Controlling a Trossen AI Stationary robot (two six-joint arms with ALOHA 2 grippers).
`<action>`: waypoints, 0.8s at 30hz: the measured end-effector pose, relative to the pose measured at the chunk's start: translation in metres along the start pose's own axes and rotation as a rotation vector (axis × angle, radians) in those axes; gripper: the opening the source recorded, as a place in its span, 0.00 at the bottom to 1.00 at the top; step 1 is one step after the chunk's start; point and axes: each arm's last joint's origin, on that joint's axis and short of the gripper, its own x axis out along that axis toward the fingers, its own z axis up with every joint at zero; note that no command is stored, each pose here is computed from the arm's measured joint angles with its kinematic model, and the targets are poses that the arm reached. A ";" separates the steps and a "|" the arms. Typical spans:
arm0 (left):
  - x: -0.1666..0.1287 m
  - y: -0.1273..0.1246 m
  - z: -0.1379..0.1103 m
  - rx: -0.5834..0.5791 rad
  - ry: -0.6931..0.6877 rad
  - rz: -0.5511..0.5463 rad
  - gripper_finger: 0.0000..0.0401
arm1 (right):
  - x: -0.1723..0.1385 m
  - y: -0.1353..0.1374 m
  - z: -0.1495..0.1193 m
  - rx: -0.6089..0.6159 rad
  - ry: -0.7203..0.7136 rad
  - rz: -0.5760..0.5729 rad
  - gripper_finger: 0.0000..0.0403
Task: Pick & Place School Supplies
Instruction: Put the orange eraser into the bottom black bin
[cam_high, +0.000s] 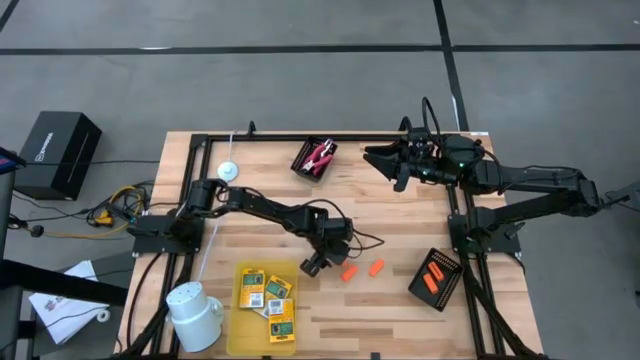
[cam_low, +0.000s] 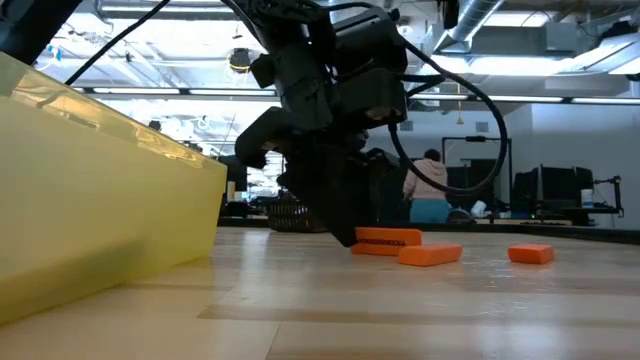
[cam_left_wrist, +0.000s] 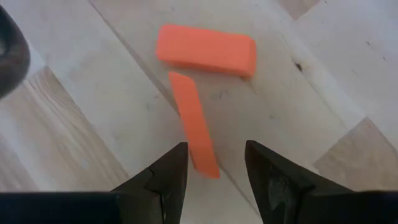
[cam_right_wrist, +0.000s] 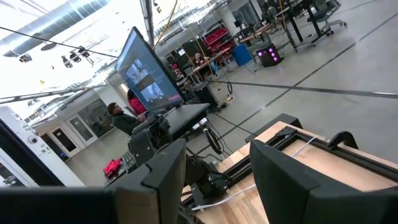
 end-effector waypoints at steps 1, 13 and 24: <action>0.000 0.000 0.000 0.000 0.001 -0.001 0.38 | 0.000 0.000 0.000 0.000 0.000 0.000 0.42; 0.008 0.001 -0.002 -0.040 -0.003 0.001 0.33 | 0.000 0.000 0.000 0.000 -0.003 0.002 0.42; 0.008 0.006 0.000 -0.166 -0.037 0.031 0.06 | 0.000 0.001 0.001 0.002 -0.008 0.005 0.42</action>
